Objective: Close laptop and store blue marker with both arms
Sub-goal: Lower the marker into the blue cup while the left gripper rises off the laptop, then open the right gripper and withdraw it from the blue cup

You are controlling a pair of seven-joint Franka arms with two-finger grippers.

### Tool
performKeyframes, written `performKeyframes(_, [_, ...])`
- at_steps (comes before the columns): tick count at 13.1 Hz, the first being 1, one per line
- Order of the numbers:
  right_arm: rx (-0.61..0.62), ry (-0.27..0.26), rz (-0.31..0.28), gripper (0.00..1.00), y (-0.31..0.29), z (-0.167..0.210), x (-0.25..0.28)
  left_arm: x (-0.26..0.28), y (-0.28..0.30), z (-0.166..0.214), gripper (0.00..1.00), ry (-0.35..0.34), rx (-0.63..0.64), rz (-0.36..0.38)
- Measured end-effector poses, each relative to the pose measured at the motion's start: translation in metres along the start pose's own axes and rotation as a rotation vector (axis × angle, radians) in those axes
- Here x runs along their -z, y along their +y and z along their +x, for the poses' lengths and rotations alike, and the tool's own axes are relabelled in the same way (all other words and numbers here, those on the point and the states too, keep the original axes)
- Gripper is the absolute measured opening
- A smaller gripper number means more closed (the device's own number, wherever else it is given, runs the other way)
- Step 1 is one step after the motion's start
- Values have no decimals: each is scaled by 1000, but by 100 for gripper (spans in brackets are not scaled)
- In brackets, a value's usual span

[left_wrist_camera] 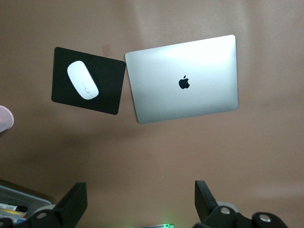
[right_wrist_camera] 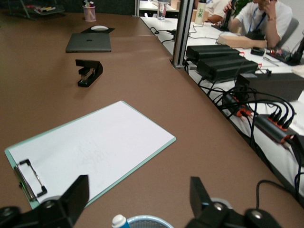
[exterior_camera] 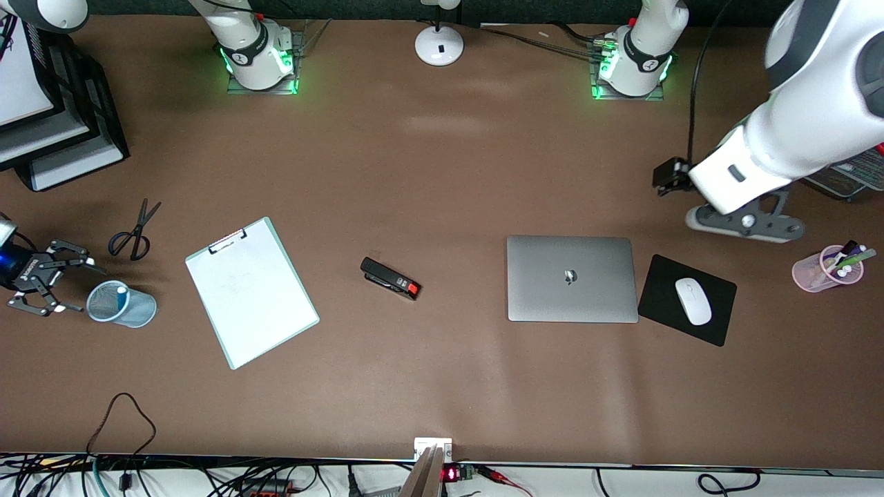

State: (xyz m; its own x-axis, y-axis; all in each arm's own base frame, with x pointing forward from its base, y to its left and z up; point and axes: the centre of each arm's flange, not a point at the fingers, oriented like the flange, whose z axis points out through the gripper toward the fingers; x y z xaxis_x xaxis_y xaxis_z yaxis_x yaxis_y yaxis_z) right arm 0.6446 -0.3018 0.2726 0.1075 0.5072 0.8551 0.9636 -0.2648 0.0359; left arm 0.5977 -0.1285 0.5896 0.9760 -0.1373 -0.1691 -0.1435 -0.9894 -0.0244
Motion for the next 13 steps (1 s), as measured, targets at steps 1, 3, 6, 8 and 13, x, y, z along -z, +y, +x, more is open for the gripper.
performKeyframes(1, [-63, -21, 14, 100, 2, 12, 2, 2, -6, 0, 100, 4, 11, 0])
performKeyframes(3, [-187, -91, 44, 100, 7, 48, 1, 2, -18, 5, 100, 29, 37, 5])
performKeyframes(6, [-383, -224, 64, 100, 9, 104, -6, -4, -41, 3, 100, 140, 97, 31])
performKeyframes(8, [-503, -315, 58, 100, 9, 134, -14, -12, -53, -22, 100, 146, 127, 11])
performKeyframes(13, [-660, -559, -45, 100, 8, 230, -25, -16, -52, -48, 100, 150, 123, 8])
